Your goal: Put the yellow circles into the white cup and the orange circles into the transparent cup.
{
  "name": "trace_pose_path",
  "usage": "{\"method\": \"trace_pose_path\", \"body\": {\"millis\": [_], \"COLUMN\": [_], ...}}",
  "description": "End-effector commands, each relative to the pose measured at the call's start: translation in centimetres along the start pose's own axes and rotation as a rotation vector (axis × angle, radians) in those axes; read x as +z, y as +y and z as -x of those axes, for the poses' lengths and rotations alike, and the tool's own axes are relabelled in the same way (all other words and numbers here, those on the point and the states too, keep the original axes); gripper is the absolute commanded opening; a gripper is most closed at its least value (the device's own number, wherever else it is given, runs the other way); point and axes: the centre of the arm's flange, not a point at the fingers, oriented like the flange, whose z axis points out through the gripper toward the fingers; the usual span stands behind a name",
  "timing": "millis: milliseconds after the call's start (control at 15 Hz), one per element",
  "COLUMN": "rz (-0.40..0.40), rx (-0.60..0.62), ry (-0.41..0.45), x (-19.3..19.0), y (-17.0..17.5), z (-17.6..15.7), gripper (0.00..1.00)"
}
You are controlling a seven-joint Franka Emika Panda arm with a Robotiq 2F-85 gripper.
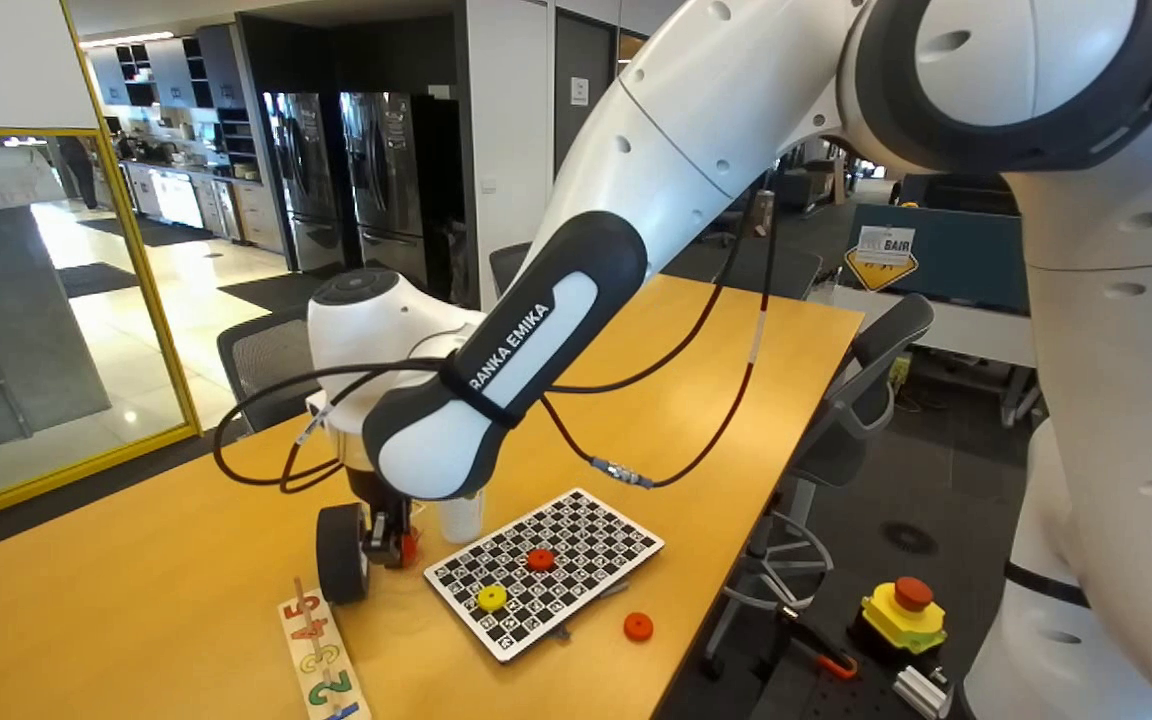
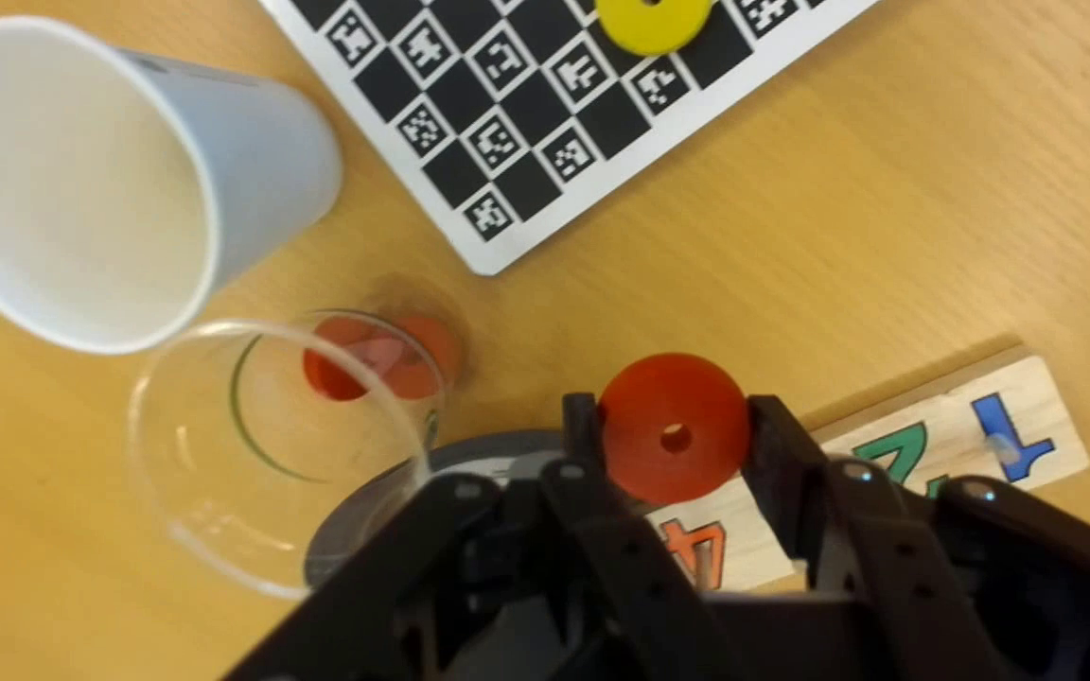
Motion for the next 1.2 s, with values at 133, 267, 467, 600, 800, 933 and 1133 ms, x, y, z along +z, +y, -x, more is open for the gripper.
{"method": "trace_pose_path", "body": {"millis": [133, 267, 467, 600, 800, 933, 1133], "rz": [0.065, 0.072, 0.067, 0.059, 0.054, 0.044, 0.012], "rx": [0.013, 0.027, 0.032, 0.036, 0.038, 0.038, 0.024], "ry": [0.037, 0.045, 0.051, 0.052, 0.048, 0.051, 0.054], "x": [-1.9, -1.6, -0.8, -0.1, 0.9, 1.4, 1.7], "y": [5.3, 6.8, 8.7, 9.9, 11.2, 11.8, 12.0], "z": [-2.1, -2.4, -2.6, -2.6, -2.7, -2.6, -2.6], "gripper": [0.21, 0.21, 0.21, 0.21, 0.21, 0.21, 0.21]}}
